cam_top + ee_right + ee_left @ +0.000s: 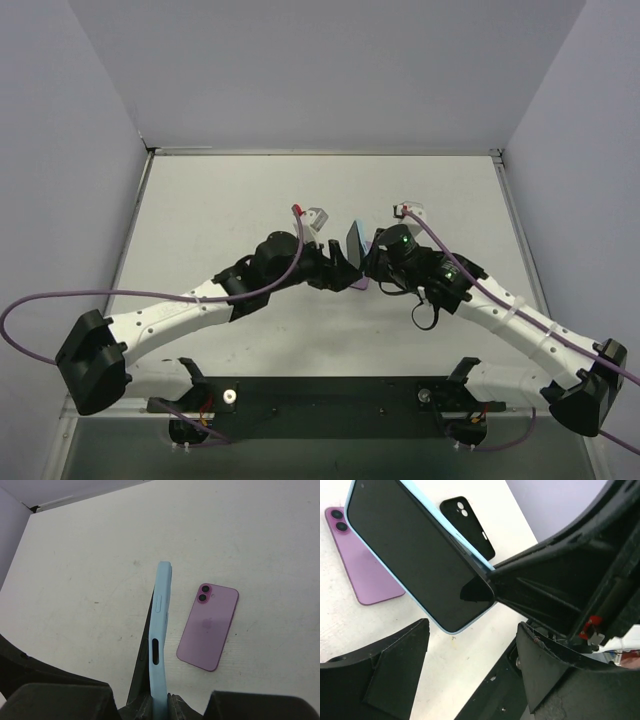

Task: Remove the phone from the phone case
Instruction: Remove the phone case from the phone.

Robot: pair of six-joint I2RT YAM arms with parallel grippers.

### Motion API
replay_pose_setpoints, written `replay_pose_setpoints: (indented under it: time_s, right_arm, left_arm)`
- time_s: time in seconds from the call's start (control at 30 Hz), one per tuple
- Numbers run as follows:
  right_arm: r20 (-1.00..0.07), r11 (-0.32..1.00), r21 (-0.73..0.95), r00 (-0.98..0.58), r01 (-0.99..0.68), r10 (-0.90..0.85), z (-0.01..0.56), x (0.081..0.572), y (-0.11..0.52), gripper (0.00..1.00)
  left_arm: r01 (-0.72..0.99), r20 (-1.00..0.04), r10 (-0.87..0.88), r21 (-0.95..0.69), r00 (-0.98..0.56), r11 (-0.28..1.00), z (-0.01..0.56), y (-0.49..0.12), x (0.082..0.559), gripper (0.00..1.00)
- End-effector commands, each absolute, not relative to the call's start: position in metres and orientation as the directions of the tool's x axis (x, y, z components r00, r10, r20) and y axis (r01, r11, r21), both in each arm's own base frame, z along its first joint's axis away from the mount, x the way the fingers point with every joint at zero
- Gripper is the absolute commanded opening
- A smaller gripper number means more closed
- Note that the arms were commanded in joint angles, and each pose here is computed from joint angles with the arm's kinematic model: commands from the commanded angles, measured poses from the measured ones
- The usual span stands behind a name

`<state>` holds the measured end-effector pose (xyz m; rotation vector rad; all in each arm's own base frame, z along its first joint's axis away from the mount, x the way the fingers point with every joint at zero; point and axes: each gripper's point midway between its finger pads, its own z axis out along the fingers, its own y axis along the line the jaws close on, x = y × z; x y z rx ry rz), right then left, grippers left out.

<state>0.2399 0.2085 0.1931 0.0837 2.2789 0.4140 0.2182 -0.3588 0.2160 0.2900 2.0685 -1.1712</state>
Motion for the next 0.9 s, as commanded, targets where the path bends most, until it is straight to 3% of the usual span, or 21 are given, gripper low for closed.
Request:
replay_pose_setpoints:
  time_s: [0.0, 0.43, 0.87]
  right_arm:
    - [-0.717, 0.909, 0.414, -0.634, -0.056, 0.288, 0.227, 0.251, 0.216, 0.00]
    - [-0.667, 0.896, 0.442, -0.681, -0.033, 0.304, 0.223, 0.251, 0.225, 0.00]
    - [-0.655, 0.884, 0.465, -0.691, -0.049, 0.306, 0.226, 0.246, 0.228, 0.00]
  left_arm:
    - [0.575, -0.786, -0.197, -0.574, -0.586, 0.583, 0.232, -0.346, 0.225, 0.81]
    - [0.670, -0.891, -0.116, -0.411, -0.439, 0.618, 0.244, -0.363, 0.213, 0.81]
    - [0.560, -0.914, -0.146, -0.351, -0.377, 0.750, 0.245, -0.353, 0.244, 0.71]
